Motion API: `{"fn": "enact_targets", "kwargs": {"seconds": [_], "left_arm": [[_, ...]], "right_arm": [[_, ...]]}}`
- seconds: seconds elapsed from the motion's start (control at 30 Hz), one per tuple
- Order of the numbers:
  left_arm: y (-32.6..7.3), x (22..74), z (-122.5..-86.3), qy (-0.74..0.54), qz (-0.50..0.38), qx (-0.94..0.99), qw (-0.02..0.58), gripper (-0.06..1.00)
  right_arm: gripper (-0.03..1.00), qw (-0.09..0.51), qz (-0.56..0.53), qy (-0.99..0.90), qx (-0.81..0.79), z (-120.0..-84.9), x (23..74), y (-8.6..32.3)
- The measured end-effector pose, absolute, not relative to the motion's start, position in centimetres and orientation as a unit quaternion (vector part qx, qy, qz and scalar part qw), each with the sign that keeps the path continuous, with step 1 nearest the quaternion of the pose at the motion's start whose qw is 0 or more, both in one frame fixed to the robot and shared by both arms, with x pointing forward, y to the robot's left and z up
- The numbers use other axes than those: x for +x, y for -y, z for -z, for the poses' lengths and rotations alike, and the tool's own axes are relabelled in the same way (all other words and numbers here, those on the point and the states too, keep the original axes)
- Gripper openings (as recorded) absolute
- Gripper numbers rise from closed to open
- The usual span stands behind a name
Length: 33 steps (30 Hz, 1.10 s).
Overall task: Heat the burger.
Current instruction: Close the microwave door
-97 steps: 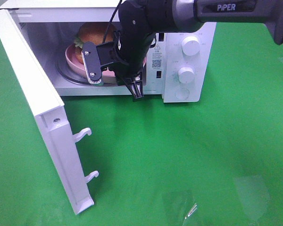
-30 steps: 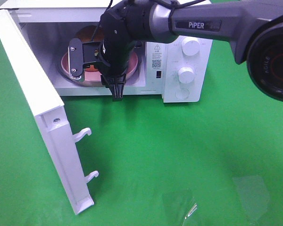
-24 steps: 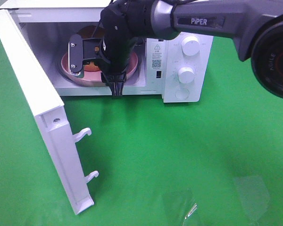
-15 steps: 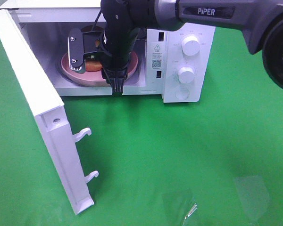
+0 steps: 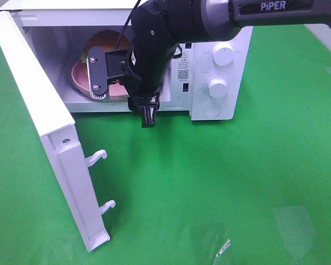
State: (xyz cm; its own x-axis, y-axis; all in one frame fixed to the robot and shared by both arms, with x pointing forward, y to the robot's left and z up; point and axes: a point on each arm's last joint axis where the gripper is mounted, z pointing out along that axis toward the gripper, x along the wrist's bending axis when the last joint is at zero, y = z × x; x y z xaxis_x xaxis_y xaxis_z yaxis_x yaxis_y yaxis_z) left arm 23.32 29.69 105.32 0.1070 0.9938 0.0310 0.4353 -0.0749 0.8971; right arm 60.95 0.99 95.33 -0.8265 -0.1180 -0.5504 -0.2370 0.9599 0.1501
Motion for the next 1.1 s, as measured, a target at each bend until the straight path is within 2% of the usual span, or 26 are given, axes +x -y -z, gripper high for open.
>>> {"fn": "enact_targets", "kwargs": {"seconds": [0.03,0.07,0.13,0.2,0.27,0.73,1.1], "left_arm": [[-29.7,23.3,-105.3,-0.561,-0.363,0.637,0.385,0.98],[-29.7,23.3,-105.3,-0.561,-0.363,0.637,0.385,0.98],[-29.7,23.3,-105.3,-0.561,-0.363,0.637,0.385,0.98],[-29.7,23.3,-105.3,-0.561,-0.363,0.637,0.385,0.98],[-29.7,23.3,-105.3,-0.561,-0.363,0.637,0.385,0.98],[-29.7,23.3,-105.3,-0.561,-0.363,0.637,0.385,0.98],[-29.7,23.3,-105.3,-0.561,-0.363,0.637,0.385,0.98]], "right_arm": [[0.57,0.279,-0.106,-0.950,-0.093,-95.3,60.9,-1.0],[0.62,0.276,-0.104,-0.951,-0.094,-95.3,60.5,-0.6],[0.62,0.276,-0.104,-0.951,-0.094,-95.3,60.5,-0.6],[0.69,0.276,-0.106,-0.950,-0.097,-95.7,59.8,0.0],[0.71,0.279,-0.109,-0.949,-0.098,-95.9,59.4,0.3],[0.73,0.281,-0.121,-0.950,-0.069,-97.3,56.5,2.8],[0.73,0.269,-0.180,-0.940,0.104,-100.8,53.5,6.0]]}}
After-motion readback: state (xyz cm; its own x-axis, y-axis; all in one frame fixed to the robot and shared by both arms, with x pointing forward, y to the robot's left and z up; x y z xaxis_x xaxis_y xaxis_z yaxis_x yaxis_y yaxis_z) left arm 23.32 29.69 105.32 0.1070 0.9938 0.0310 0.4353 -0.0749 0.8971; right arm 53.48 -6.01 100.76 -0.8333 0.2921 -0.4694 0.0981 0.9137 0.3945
